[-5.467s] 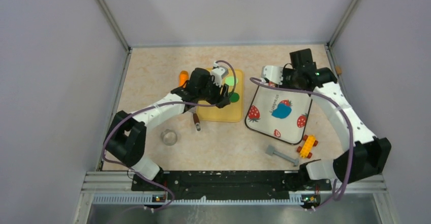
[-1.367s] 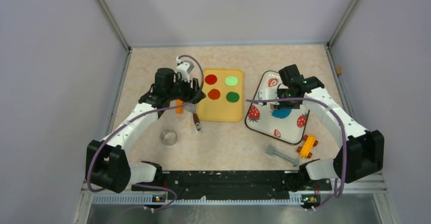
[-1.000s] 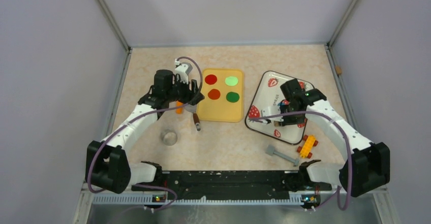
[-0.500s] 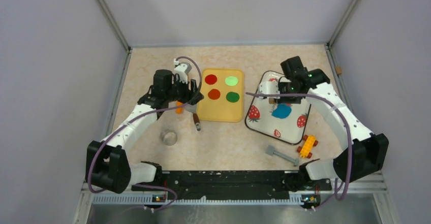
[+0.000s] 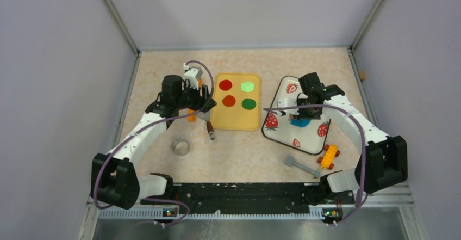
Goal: Roll out the dumpling wrappers from the dough
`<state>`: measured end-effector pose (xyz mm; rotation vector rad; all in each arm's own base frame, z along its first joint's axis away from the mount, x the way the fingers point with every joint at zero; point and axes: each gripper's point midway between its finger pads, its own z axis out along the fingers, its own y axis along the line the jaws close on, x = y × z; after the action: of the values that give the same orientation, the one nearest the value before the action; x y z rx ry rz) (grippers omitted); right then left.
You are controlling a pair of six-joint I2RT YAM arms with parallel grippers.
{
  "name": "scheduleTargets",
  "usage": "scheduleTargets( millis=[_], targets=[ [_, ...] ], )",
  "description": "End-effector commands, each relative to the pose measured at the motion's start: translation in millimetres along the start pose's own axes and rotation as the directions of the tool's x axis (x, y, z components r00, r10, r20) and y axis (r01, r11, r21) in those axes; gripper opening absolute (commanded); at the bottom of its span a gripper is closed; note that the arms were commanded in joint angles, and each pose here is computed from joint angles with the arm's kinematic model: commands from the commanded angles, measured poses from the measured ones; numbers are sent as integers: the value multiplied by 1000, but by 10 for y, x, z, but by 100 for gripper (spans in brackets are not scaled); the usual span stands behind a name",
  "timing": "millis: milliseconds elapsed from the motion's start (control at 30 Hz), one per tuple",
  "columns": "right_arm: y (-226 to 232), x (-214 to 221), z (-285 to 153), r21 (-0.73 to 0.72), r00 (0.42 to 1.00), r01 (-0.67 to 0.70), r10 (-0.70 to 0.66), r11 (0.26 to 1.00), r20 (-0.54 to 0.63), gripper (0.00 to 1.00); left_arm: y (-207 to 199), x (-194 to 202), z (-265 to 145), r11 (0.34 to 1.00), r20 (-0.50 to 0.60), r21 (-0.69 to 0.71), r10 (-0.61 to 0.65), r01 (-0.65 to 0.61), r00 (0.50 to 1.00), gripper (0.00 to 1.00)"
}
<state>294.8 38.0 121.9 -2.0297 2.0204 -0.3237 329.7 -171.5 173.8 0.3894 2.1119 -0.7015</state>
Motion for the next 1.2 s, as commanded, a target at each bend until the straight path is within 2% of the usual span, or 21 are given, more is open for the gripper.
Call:
scheduleTargets(
  millis=[0, 100, 267, 1167],
  targets=[
    [805, 115, 81, -298, 1000, 15, -20, 954, -12, 0, -24, -143, -80, 1000, 66, 10, 16, -17, 998, 64],
    [1083, 143, 77, -388, 1000, 15, -20, 921, -8, 0, -7, -128, -77, 1000, 67, 9, 7, -8, 998, 64],
    [1222, 187, 43, -438, 999, -6, -9, 899, -32, 0, -4, -121, -86, 1000, 66, 9, 1, -2, 998, 64],
    [1612, 329, -146, -563, 995, -4, -54, 827, -86, 0, 20, -92, -88, 1000, 69, 9, -16, 15, 997, 64]
  ],
)
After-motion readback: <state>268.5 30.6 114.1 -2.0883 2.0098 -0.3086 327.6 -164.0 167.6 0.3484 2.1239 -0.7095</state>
